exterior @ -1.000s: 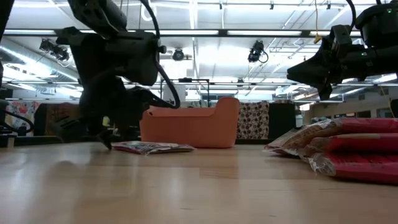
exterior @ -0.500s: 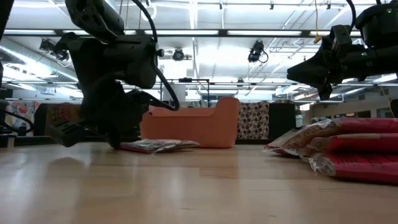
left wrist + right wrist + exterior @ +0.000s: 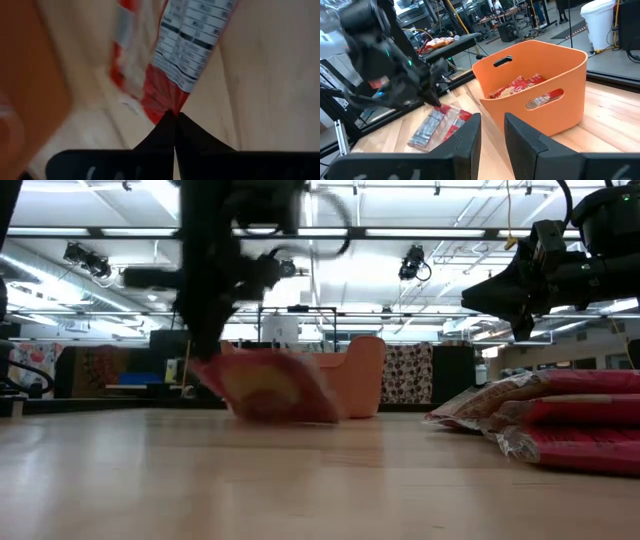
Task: Sort popcorn bags into baskets
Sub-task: Put the red popcorn bag into the orange bin
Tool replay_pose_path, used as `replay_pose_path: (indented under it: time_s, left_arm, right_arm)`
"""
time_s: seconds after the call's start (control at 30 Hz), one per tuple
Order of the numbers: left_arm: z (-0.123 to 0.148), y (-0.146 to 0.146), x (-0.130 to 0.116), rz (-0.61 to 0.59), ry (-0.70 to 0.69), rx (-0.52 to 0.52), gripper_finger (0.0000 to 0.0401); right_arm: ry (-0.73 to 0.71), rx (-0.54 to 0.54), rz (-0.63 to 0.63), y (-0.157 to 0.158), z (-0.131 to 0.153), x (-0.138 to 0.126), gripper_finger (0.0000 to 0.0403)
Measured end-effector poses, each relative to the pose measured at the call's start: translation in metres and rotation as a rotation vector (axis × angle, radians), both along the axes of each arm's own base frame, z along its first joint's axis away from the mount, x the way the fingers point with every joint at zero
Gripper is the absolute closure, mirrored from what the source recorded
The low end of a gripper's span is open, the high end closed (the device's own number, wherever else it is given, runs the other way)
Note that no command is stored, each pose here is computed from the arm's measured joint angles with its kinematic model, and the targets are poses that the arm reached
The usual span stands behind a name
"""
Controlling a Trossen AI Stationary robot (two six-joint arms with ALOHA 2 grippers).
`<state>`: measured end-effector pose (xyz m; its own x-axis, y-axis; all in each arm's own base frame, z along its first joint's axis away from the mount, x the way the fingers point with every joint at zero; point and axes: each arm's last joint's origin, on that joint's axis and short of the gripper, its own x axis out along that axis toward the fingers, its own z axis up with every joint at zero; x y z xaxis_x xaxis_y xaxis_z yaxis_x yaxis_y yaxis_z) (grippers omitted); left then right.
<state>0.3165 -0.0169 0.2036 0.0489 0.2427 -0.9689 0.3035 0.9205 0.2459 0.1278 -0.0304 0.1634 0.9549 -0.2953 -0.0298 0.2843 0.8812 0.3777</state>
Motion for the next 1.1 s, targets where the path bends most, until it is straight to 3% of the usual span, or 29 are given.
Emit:
replay_pose_path:
  time_s: [0.2, 0.47, 0.77, 0.93, 1.1]
  left_arm:
    - [0.045, 0.021, 0.02, 0.039, -0.128, -0.046, 0.04]
    - [0.065, 0.043, 0.027, 0.07, -0.193, -0.056, 0.04]
    - [0.111, 0.075, 0.016, 0.138, -0.18, -0.178, 0.04]
    - [0.142, 0.1, 0.006, 0.211, -0.22, -0.169, 0.0401]
    - [0.146, 0.126, 0.001, 0.258, -0.245, -0.152, 0.0401]
  right_arm:
    - [0.0, 0.0, 0.0, 0.0, 0.0, 0.0, 0.0313]
    - [0.0, 0.0, 0.0, 0.0, 0.0, 0.0, 0.0313]
    - [0.0, 0.0, 0.0, 0.0, 0.0, 0.0, 0.0313]
    - [0.0, 0.0, 0.0, 0.0, 0.0, 0.0, 0.0313]
    - [0.0, 0.0, 0.0, 0.0, 0.0, 0.0, 0.0313]
